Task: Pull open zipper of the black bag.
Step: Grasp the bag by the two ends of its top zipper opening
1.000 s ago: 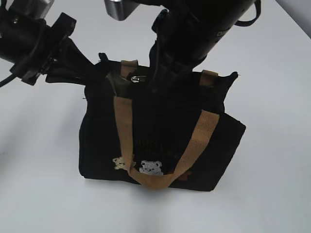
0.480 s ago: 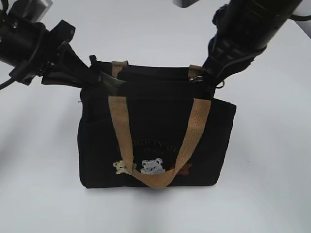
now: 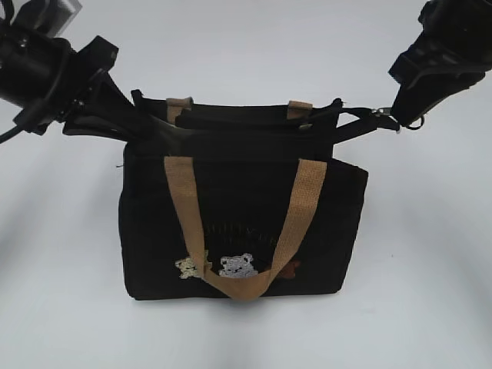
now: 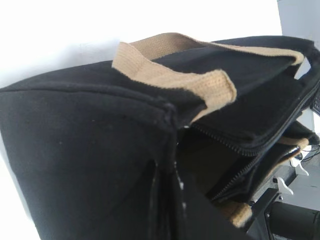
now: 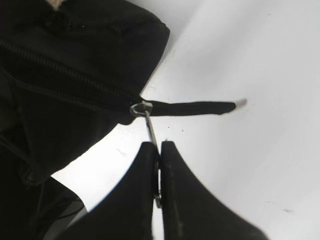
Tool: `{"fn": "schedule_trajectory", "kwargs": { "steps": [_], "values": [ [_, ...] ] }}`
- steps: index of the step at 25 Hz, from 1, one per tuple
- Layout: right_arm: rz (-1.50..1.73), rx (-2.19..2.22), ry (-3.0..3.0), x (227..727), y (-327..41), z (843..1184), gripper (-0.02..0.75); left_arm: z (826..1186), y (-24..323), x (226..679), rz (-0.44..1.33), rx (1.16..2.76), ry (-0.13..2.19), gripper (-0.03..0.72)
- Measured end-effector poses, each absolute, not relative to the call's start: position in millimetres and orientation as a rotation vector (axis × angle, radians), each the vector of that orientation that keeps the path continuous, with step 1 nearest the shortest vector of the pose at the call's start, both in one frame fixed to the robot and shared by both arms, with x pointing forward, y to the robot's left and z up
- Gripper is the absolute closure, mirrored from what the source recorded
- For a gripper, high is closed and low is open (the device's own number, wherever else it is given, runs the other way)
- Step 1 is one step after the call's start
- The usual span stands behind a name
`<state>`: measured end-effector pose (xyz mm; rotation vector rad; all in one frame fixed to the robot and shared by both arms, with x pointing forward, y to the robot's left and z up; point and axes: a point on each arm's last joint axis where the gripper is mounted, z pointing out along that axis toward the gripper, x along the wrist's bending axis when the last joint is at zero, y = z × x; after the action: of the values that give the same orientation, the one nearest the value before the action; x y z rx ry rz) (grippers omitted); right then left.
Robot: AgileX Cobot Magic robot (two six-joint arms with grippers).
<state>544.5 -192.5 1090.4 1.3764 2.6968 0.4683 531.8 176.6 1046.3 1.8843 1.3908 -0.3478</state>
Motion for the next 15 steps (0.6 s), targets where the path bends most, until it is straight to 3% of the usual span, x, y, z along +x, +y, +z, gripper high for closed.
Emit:
{"fn": "schedule_trajectory", "kwargs": {
  "steps": [4, 8, 10, 15],
  "values": [
    [0.521, 1.415, 2.708, 543, -189, 1091, 0.688, 1047, 177, 531, -0.342, 1.890, 1.389, 0.647],
    [0.552, 1.466, 2.678, 540, -190, 1097, 0.451, 1060, 184, 522, -0.251, 1.952, 1.342, 0.460],
    [0.581, 1.511, 2.634, 533, -192, 1106, 0.374, 1074, 189, 510, -0.194, 1.997, 1.314, 0.361],
    [0.607, 1.584, 2.582, 491, -204, 1113, 0.328, 1104, 214, 462, -0.032, 2.102, 1.410, 0.305]
  ]
}}
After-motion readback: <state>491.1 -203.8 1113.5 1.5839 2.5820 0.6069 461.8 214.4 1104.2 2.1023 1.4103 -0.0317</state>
